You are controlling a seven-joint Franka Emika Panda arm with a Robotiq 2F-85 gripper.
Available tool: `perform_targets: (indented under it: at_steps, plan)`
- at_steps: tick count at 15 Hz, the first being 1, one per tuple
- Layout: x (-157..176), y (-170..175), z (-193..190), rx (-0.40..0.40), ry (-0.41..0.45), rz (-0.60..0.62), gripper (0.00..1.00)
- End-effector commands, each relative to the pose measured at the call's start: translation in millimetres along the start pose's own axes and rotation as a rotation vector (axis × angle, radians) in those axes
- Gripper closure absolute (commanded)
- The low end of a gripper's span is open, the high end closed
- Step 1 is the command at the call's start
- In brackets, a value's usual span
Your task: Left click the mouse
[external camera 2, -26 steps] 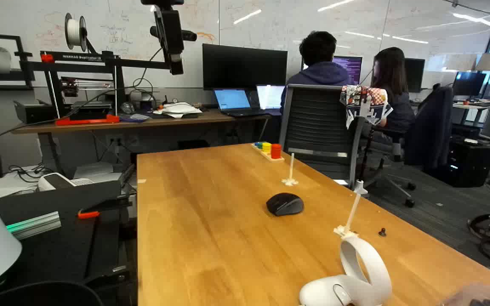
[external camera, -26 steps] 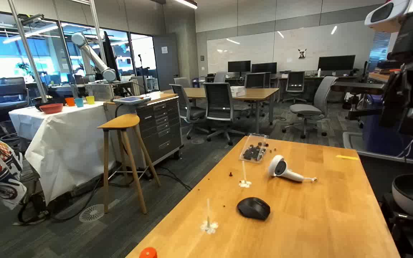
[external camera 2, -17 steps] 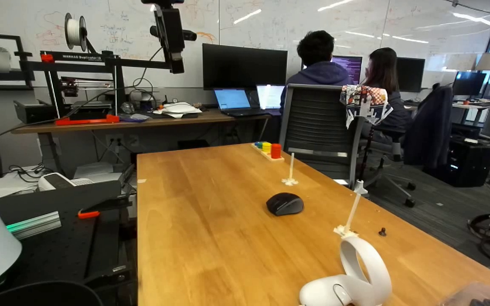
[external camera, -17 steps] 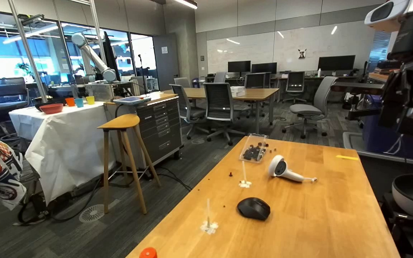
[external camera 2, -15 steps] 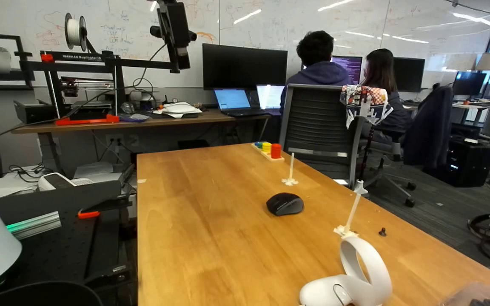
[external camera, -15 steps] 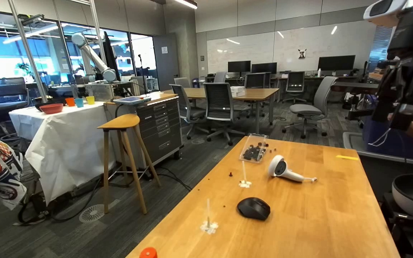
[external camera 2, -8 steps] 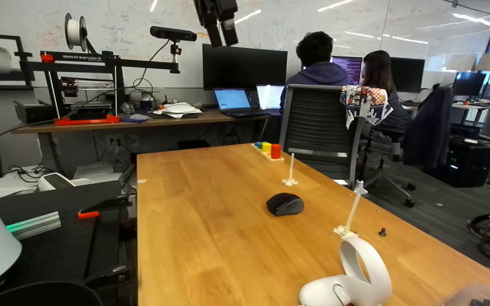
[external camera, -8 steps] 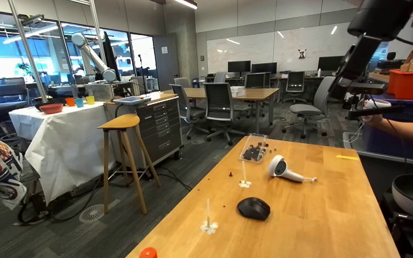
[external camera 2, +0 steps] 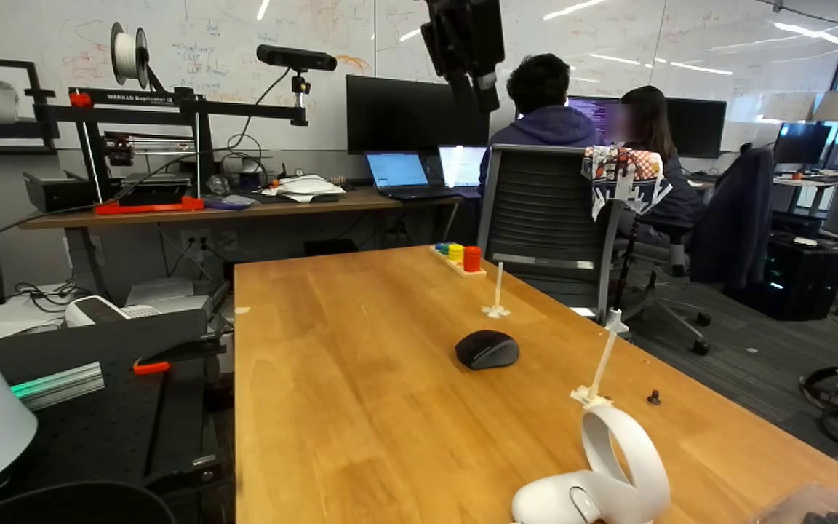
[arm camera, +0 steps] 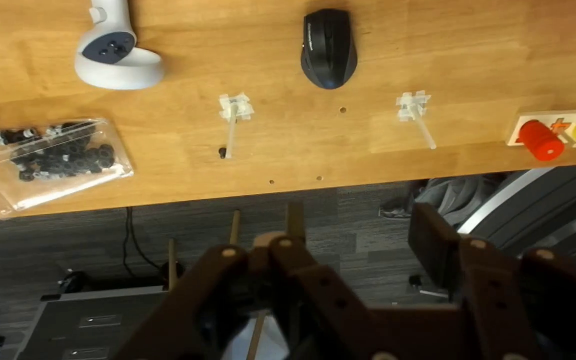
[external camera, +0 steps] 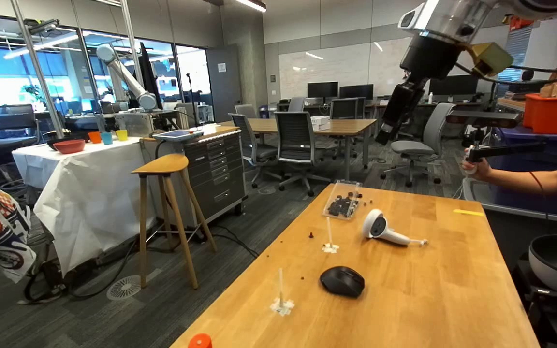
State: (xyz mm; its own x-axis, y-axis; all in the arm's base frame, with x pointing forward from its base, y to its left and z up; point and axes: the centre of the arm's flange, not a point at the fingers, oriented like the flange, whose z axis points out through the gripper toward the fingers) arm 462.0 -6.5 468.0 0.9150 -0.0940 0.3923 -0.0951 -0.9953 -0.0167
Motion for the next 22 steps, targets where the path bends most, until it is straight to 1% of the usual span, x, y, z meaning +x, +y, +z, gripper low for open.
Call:
perform_targets:
  at_steps: [1,2,3,6,7,8,9,10,11,12,17,22]
  plan:
    - [40.0,2.5,35.0,-0.004,0.001,0.032,0.72]
    - [42.2,2.7,47.2,0.0,-0.009,0.041,0.81]
    - [43.7,2.6,58.2,-0.005,-0.016,0.043,0.87]
    - [44.1,1.1,91.6,-0.006,-0.048,0.053,0.93]
    - [43.3,1.0,101.5,-0.006,-0.06,0.057,0.92]
    - [40.9,0.9,112.3,-0.008,-0.075,0.059,0.89]
    - [39.3,0.8,121.2,-0.008,-0.087,0.063,0.91]
    - [36.6,1.2,131.4,-0.008,-0.1,0.068,0.88]
    - [34.1,1.8,139.7,-0.011,-0.113,0.071,0.89]
    - [30.7,2.5,149.0,-0.015,-0.128,0.073,0.88]
    - [15.5,3.6,187.7,-0.023,-0.197,0.098,0.9]
    - [0.8,3.4,219.0,-0.038,-0.255,0.118,0.88]
